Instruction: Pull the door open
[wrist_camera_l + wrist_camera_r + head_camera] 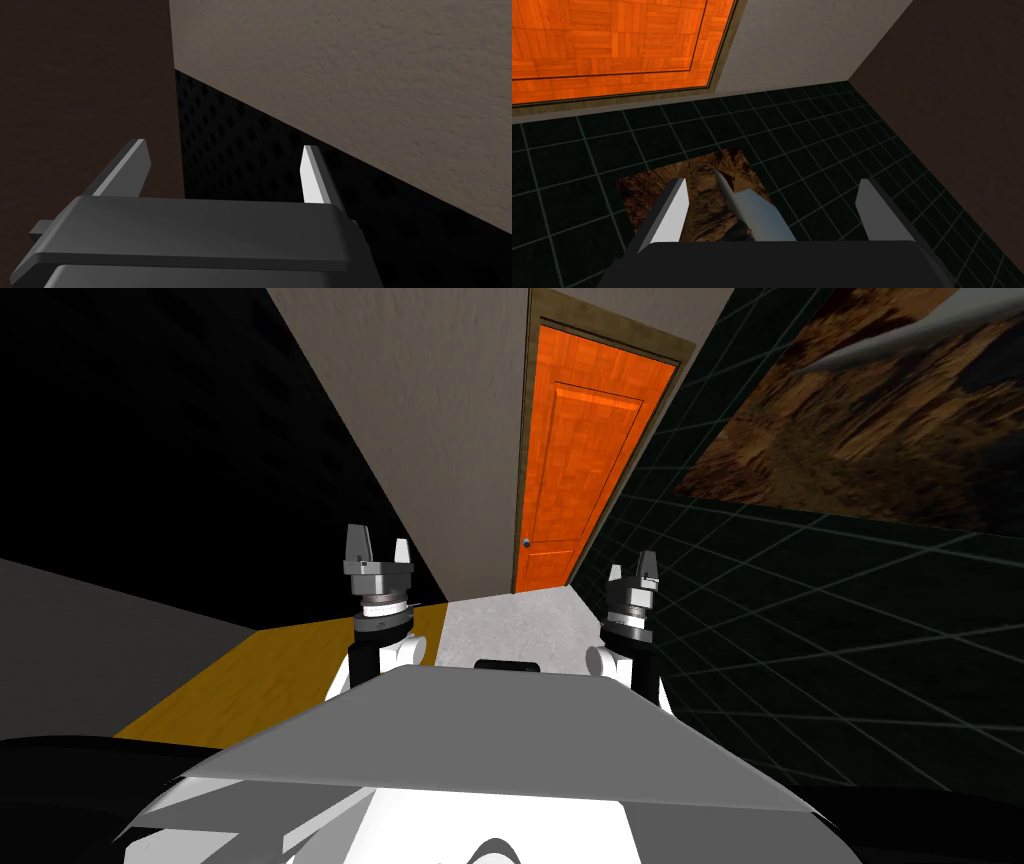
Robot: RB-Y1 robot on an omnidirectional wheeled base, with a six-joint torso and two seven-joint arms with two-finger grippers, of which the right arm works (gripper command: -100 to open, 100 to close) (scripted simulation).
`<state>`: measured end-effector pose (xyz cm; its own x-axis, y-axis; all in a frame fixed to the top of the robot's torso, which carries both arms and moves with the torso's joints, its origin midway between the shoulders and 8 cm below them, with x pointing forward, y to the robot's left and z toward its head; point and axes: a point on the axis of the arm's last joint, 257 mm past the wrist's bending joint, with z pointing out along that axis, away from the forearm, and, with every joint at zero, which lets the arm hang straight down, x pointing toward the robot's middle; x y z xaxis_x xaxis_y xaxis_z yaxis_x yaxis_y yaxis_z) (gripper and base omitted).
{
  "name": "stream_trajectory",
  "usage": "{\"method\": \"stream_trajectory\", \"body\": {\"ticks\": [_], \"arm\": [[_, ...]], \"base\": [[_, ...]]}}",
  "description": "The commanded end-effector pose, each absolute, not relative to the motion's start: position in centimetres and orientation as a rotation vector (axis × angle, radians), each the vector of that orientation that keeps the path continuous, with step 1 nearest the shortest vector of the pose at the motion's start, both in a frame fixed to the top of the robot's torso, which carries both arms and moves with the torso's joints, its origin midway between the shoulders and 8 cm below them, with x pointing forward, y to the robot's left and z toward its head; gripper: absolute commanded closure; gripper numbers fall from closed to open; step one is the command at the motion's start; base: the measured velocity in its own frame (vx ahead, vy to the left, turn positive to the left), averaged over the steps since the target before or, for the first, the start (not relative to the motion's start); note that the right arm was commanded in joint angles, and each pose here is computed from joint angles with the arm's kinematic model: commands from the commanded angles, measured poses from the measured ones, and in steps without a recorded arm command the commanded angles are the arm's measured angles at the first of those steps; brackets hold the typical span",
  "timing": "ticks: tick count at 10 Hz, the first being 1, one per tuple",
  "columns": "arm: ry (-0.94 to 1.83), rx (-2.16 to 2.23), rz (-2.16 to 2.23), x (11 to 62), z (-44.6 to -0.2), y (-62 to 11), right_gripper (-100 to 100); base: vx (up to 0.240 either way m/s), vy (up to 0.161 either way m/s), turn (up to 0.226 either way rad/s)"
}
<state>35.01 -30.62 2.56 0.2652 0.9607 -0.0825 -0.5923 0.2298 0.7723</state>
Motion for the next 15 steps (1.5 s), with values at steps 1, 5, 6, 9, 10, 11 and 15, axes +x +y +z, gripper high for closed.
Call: {"method": "stream_trajectory", "body": {"ticks": [1, 5, 6, 9, 10, 11, 15], "arm": [[0.667, 0.69, 1.145, 35.5, 1.5, -30.6, -100], [0.728, 0.666, 1.082, 36.6, -0.8, -30.5, -100], [0.738, 0.661, 1.071, 36.8, -1.3, -30.5, -100], [0.785, 0.64, 1.02, 37.5, -3.2, -30.5, -100], [0.798, 0.633, 1.006, 37.7, -3.7, -30.5, -100], [0.824, 0.621, 0.979, 38.1, -4.8, -30.5, -100], [0.881, 0.59, 0.915, 38.8, -7.2, -30.6, -100]], "base": [[0.067, -0.084, 0.046], [0.126, 0.046, 0.006], [0.137, 0.024, 0.015], [0.115, 0.012, 0.015], [0.092, 0.005, 0.012], [0.12, 0.017, 0.02], [0.113, 0.018, 0.015]]}}
